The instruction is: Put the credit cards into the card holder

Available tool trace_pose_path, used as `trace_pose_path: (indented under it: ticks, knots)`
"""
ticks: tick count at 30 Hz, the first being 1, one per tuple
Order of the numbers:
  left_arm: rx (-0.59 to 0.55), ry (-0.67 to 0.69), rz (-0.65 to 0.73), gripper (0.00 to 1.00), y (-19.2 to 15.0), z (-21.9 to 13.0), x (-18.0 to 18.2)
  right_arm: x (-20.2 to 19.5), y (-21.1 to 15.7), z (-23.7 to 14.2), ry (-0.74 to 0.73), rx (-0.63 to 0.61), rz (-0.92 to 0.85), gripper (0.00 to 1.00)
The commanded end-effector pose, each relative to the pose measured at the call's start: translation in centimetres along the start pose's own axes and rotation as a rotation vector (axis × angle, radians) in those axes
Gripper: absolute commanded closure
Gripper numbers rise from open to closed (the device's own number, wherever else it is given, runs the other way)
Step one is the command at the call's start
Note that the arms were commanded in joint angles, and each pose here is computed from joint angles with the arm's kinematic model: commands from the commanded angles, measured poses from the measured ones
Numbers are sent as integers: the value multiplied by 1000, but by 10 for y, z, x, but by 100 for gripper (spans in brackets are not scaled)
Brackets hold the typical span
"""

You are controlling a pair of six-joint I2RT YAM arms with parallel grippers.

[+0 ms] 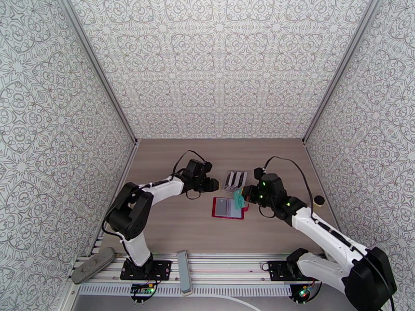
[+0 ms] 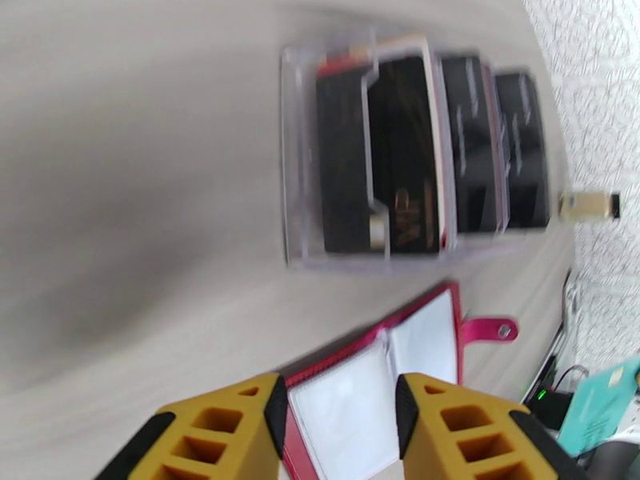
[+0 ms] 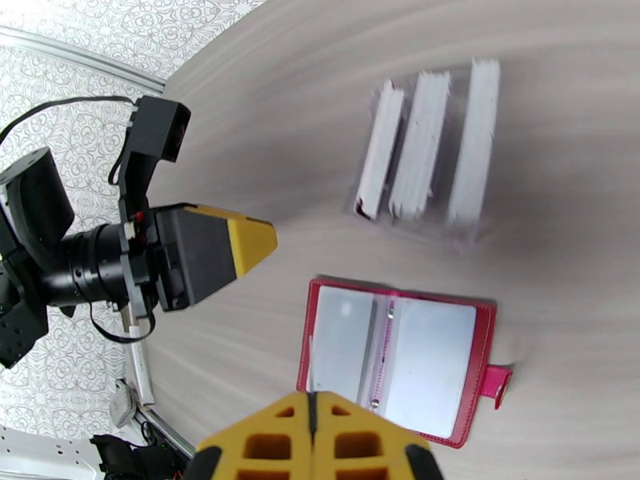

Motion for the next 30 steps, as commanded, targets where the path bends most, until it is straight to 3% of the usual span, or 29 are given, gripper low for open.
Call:
trace_pose_path:
  ticks: [1,11,30]
  knots:
    - [33,46,45,57,-19,1,2,3,3,-4,74,-79,22,100]
    - [91,96,65,58,-51,11,13,-22,-25,17,86,-54,63,100]
    - [92,183,61,58,-71,6,15,-41,-47,52,182,-52,122,100]
Point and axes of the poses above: each hand's point on the last joint's axis, 136 mm out from that joint toward the fingers, its own z axis out along the fingers, its own x axis along the line the jaws close on, y = z × x, the point moved 8 cm from there along -z, back along the fingers, and after that the axes turned 11 degrees about -z, right-handed, at the moved point
